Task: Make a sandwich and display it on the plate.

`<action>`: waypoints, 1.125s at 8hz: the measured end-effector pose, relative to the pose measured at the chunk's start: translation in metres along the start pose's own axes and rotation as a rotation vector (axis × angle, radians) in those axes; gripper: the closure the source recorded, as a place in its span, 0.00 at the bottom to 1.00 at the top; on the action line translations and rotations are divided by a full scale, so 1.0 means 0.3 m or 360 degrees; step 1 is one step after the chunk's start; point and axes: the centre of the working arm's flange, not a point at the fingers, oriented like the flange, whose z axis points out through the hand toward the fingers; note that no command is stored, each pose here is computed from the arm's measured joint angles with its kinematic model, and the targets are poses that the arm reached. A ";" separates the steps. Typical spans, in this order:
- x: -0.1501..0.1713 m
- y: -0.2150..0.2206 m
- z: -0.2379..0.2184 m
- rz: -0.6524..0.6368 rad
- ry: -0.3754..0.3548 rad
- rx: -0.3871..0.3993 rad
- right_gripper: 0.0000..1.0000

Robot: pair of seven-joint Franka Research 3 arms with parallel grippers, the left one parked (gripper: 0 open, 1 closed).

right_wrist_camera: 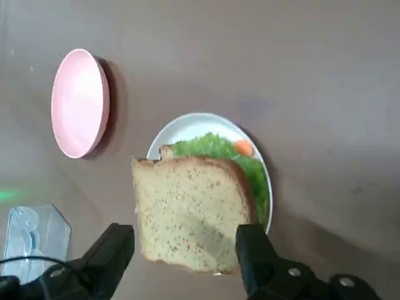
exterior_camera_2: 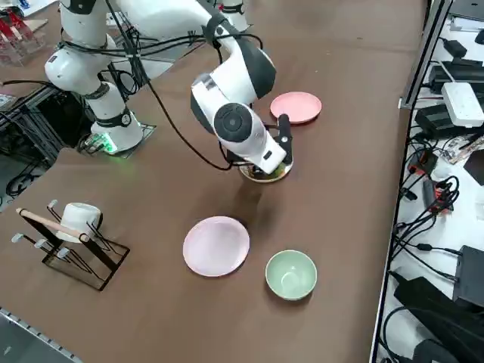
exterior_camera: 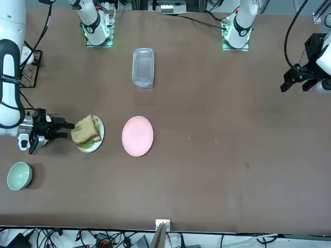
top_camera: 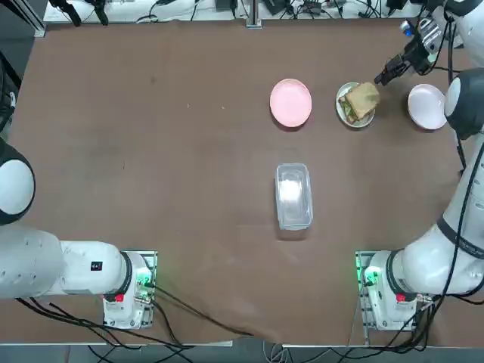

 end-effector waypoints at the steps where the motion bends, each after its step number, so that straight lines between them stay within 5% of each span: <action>1: 0.029 -0.017 -0.064 -0.0020 -0.0034 -0.0090 0.00; 7: 0.224 -0.501 -0.581 0.0082 -0.0081 -0.0861 0.00; 9: 0.207 -0.738 -0.687 0.0203 -0.0013 -0.0902 0.00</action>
